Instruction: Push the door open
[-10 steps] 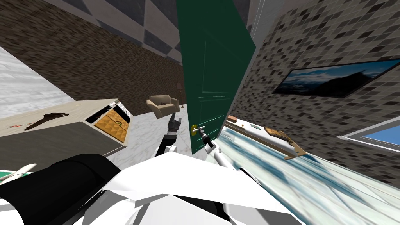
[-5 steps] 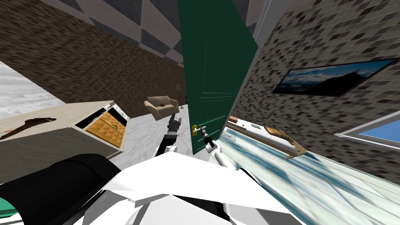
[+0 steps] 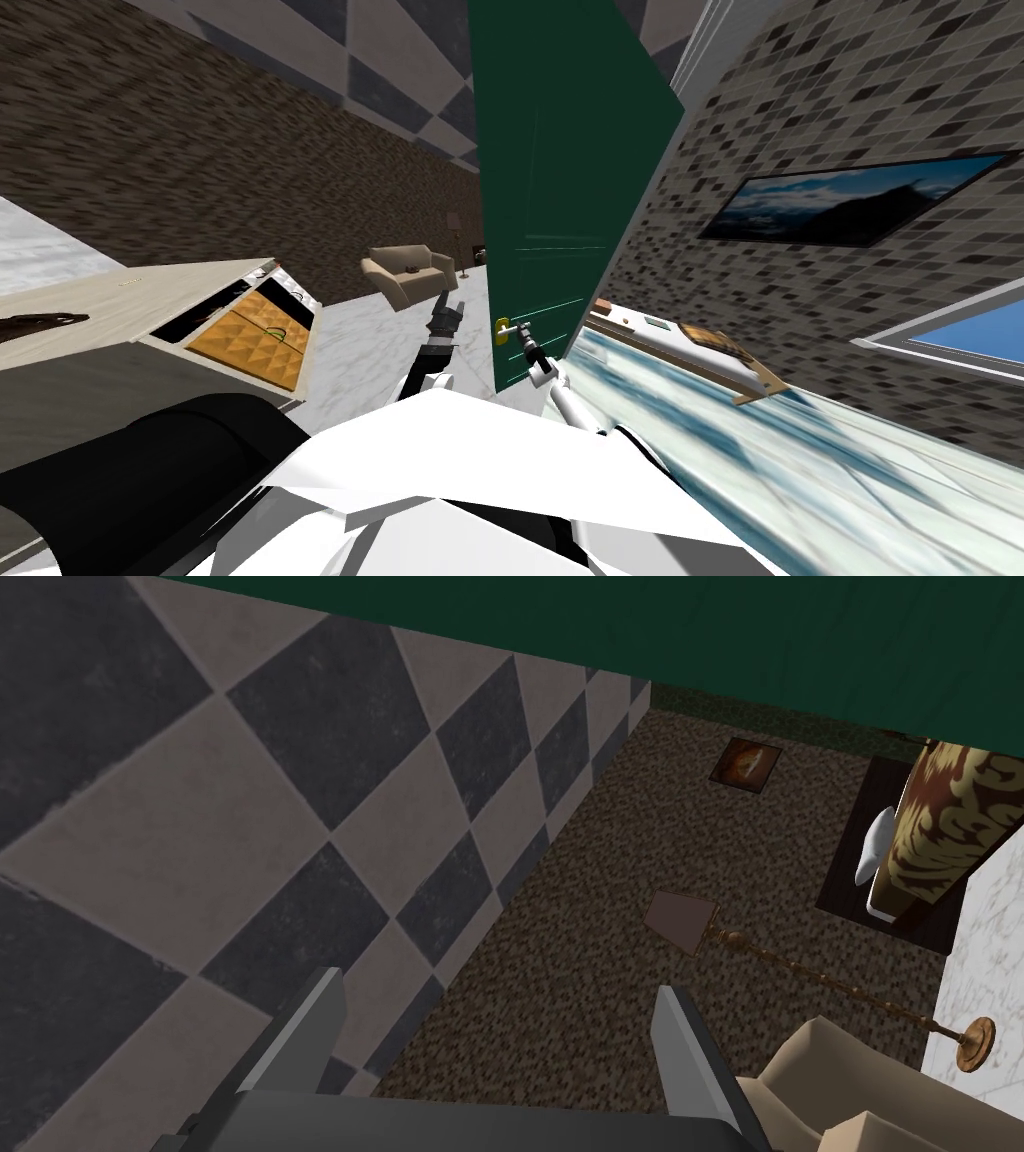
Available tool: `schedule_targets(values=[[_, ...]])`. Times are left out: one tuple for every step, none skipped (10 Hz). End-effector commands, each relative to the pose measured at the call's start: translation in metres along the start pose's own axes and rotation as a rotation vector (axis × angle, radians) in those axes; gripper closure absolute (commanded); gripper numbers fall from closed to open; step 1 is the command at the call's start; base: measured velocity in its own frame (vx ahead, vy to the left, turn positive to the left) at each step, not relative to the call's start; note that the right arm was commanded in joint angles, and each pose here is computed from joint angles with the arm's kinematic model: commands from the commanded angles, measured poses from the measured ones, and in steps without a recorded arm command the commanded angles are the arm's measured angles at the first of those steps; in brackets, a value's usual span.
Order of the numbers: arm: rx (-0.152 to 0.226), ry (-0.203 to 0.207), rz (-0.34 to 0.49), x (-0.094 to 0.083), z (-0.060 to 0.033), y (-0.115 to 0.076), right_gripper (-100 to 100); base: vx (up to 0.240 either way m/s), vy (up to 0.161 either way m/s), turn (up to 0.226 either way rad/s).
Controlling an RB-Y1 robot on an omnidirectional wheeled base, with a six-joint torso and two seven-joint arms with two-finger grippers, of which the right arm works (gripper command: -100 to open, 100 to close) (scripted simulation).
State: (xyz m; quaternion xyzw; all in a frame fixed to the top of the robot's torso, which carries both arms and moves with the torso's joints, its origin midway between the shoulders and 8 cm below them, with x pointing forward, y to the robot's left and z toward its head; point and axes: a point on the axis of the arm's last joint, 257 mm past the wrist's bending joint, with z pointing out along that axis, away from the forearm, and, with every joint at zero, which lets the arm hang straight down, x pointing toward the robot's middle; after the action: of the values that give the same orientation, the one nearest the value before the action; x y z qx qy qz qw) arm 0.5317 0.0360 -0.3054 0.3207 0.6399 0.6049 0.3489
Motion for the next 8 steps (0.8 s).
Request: schedule_targets(values=[[-0.004,-0.038,-0.003,-0.020,-0.0029,0.003,100,0.087,0.219,-0.071],[-0.005,-0.052,0.002,-0.025,-0.0023,0.003,100,0.108,0.213,-0.090],[-0.006,-0.065,0.007,-0.030,-0.0017,0.004,100,0.106,0.224,-0.066],[-0.008,-0.077,0.013,-0.033,-0.0010,0.005,100,0.091,0.197,-0.090],[-0.010,-0.088,0.019,-0.036,-0.0003,0.006,100,0.087,0.181,-0.054],[-0.012,-0.098,0.026,-0.038,0.0006,0.006,100,0.082,0.177,-0.051],[-0.014,-0.110,0.036,-0.040,0.0019,0.008,100,0.093,0.196,-0.084],[-0.016,-0.118,0.043,-0.041,0.0027,0.008,100,0.066,0.176,-0.077]])
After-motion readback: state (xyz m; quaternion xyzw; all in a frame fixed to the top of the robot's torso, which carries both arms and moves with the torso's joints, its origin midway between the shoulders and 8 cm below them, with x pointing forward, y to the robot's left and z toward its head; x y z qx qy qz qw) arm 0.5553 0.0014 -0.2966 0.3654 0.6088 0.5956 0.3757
